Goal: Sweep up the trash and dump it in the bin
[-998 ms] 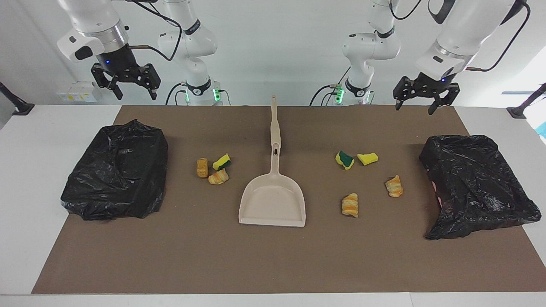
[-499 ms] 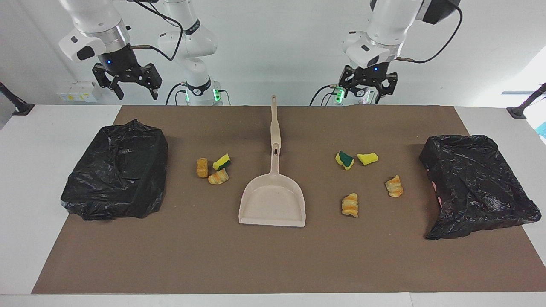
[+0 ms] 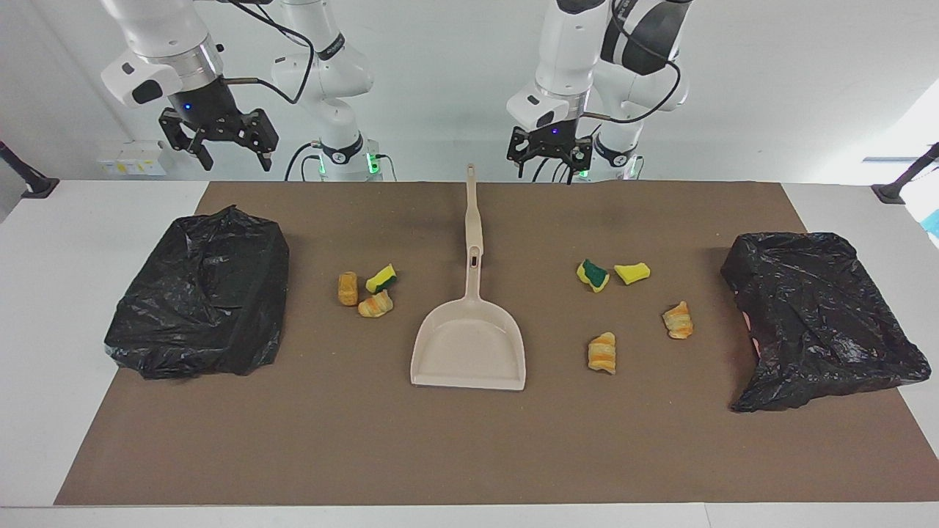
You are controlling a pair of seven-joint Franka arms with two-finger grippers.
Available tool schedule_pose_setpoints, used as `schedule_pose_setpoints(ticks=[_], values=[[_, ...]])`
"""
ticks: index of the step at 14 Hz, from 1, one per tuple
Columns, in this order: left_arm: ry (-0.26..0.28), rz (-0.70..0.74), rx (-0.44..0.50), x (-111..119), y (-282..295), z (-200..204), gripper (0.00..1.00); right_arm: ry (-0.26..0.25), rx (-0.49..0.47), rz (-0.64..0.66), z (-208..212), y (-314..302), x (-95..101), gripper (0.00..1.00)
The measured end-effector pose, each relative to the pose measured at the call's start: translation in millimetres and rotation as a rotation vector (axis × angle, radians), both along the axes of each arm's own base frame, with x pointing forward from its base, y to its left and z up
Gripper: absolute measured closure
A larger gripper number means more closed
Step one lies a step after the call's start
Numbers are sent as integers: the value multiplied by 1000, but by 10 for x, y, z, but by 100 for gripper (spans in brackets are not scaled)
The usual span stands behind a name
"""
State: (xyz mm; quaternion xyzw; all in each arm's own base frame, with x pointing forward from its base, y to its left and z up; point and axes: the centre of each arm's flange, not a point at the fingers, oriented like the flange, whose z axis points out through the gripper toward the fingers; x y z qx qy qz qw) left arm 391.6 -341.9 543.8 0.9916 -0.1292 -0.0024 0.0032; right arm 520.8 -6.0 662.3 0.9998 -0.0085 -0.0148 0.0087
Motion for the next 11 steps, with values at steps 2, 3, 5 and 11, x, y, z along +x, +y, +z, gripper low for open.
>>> schedule_pose_setpoints(ticks=[2,3,5,11], values=[[-10,6,-9,-183,-216,-232,0,0,0,0,4,-1,-3,0],[-12,12,-12,-281,-308,-364,0,-1,0,0,6,-1,-4,0],[-11,7,-13,-527,-525,-718,0,-1,0,0,8,-2,-6,0],[15,-28,17,-1070,-938,-1741,0,-1,0,0,7,-2,-7,0]])
